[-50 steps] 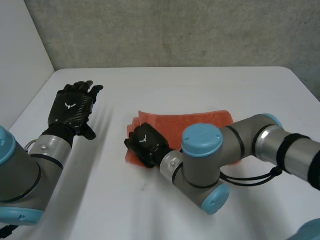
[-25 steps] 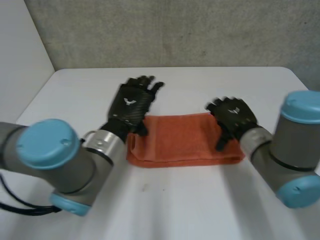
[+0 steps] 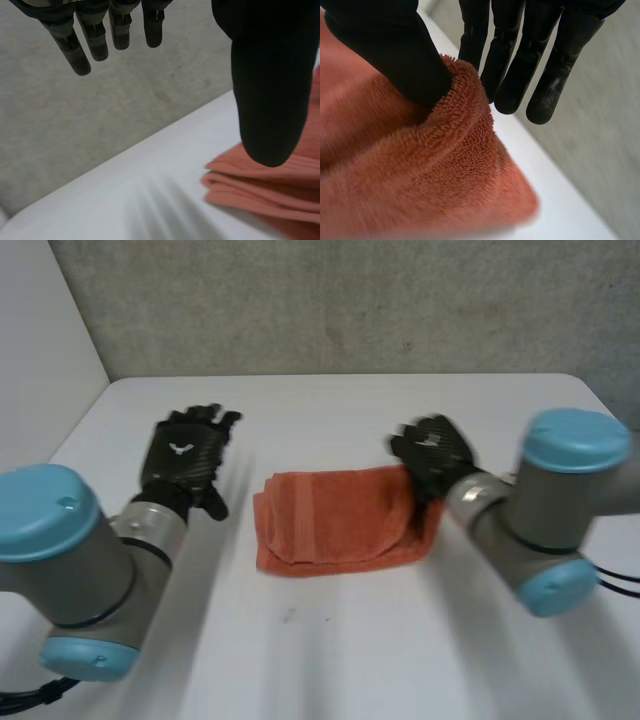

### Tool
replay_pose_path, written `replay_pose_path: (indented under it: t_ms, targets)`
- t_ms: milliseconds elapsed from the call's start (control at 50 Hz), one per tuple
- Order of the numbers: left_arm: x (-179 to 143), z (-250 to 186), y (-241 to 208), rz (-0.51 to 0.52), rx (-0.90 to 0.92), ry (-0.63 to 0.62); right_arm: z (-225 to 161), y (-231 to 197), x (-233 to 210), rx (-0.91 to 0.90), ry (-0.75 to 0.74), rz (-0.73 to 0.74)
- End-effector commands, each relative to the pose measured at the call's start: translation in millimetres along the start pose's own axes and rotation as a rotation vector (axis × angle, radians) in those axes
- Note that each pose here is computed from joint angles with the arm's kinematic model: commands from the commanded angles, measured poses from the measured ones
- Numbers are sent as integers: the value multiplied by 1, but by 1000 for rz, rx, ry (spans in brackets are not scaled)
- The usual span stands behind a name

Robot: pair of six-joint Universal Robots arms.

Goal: Fold the laundry

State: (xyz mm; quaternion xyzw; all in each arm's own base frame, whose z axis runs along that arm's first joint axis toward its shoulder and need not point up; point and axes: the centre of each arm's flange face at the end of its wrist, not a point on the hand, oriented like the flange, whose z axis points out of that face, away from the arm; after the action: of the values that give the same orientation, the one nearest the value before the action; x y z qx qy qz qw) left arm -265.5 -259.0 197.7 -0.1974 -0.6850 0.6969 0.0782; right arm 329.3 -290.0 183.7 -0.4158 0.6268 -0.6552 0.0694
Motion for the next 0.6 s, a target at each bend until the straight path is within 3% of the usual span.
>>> replay_pose_path:
  t_ms: [20,100,180,300,340,380,400,440,560,600]
  targets:
    - [-22,-3,-4,-28,3,-59,5,-38,-82,126,-192,-47]
    - [-24,-2,-4,-63,6,-64,-2,-17,-144,108,-370,-103]
    - [-24,1,-6,-82,15,-62,-4,-3,-160,59,-407,-125]
    - [-15,15,-6,-90,29,-25,-1,-46,-111,69,-187,-61]
    - [-9,20,-7,-91,38,0,-1,-56,-88,77,-121,1]
    - [8,28,-11,-96,63,56,-1,-62,-46,80,-31,195]
    - [8,28,-11,-96,63,56,-1,-62,-45,80,-31,196]
    - [28,33,-11,-98,72,114,-3,-57,-21,59,13,340]
    - [60,38,-5,-98,60,193,-3,-31,-8,-52,31,391]
    - [77,39,8,-94,15,233,1,-4,-8,-141,16,415]
